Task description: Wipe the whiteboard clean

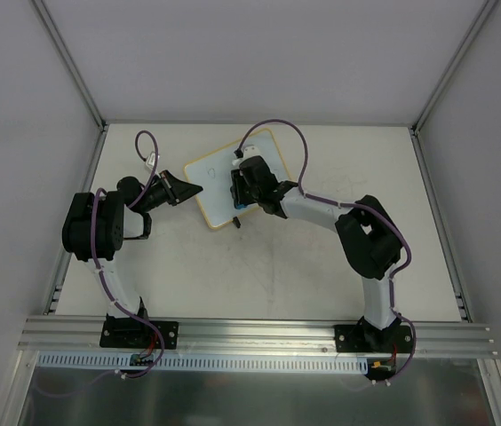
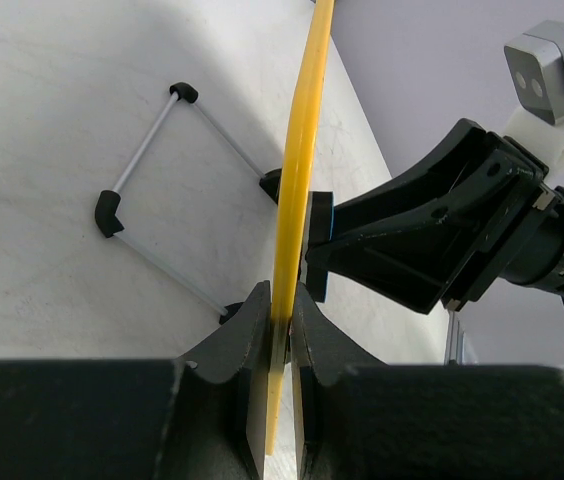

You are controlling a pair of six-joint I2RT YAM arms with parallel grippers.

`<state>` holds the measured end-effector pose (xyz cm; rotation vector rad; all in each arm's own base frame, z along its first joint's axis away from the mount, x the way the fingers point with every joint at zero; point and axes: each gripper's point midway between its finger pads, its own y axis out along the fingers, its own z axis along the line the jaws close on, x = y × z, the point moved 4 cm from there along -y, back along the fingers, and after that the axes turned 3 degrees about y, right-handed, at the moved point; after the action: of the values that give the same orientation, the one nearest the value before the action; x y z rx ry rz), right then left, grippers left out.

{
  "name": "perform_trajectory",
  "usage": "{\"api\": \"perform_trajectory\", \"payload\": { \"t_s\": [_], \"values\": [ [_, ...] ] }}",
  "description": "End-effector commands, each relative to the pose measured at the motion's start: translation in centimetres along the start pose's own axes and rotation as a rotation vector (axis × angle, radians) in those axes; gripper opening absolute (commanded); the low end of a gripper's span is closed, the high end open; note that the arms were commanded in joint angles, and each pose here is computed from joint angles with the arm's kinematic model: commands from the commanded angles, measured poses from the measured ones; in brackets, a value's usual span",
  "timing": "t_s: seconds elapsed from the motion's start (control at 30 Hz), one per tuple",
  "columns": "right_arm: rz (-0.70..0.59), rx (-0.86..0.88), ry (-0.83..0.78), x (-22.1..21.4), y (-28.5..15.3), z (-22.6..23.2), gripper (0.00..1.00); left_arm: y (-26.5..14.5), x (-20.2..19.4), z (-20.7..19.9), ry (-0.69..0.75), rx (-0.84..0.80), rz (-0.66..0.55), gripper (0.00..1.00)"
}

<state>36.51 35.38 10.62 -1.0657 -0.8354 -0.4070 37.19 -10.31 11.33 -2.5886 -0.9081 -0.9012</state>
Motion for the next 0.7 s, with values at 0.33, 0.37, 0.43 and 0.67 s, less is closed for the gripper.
{"api": "perform_trajectory", "payload": {
  "t_s": [0.33, 0.37, 0.43, 0.67],
  "values": [
    [0.081, -0.107, 0.012, -1.9, 0.5, -2.8, 0.0, -0.2, 2.9, -4.6, 0.334, -0.185, -0.119, 0.0],
    [0.075, -0.102, 0.006, -2.0, 0.4, -2.4, 0.0, -0.2, 2.9, -4.7, 0.334, -0.187, -0.117, 0.0],
    [0.051, -0.088, -0.018, -2.3, 0.3, -1.1, 0.0, -0.3, 2.9, -4.8, 0.336, -0.186, -0.12, 0.0],
    [0.049, -0.01, 0.013, -3.3, 1.1, 2.8, 0.0, -0.3, 2.8, -4.9, 0.337, -0.19, -0.117, 0.0]
  ]
}}
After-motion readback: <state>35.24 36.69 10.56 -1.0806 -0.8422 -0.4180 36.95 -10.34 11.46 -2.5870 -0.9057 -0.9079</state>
